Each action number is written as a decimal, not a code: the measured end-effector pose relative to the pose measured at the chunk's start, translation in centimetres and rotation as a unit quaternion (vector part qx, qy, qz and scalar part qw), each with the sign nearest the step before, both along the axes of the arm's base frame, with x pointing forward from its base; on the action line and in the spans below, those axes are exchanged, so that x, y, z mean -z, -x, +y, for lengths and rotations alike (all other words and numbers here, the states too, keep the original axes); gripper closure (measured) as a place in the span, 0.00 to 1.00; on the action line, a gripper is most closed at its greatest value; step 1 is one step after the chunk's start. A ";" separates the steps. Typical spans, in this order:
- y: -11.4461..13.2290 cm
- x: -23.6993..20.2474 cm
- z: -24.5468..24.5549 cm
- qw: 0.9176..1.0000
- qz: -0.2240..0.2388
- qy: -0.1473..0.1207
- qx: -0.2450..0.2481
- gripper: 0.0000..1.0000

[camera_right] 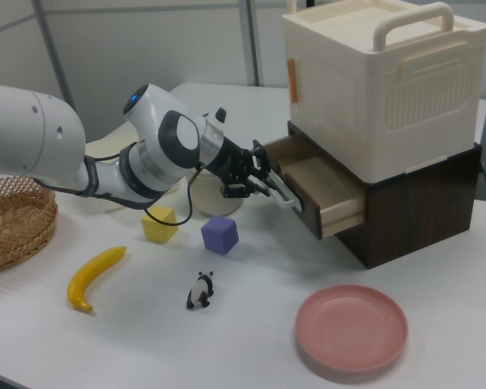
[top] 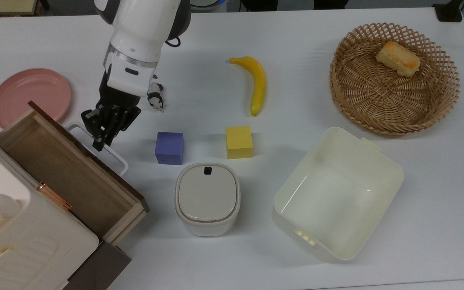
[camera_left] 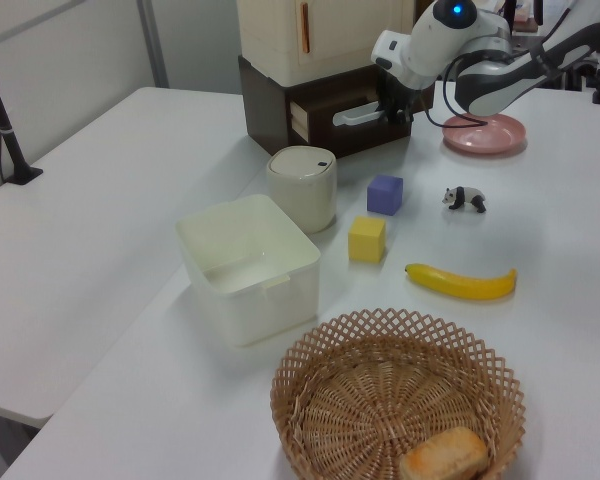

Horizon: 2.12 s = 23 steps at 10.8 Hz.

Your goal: Open the drawer

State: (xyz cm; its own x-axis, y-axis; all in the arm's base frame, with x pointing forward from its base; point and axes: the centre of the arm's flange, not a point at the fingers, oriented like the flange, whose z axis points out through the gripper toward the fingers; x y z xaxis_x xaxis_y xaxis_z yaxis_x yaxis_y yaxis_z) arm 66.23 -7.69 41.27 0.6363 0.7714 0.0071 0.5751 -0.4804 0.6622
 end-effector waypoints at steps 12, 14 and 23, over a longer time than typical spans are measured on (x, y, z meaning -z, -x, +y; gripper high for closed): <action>1.9 -6.8 8.0 0.976 0.048 -0.150 0.149 0.11; 3.1 -10.1 8.5 0.955 0.074 -0.209 0.195 0.11; 9.5 -17.2 10.5 0.859 0.125 -0.306 0.391 0.00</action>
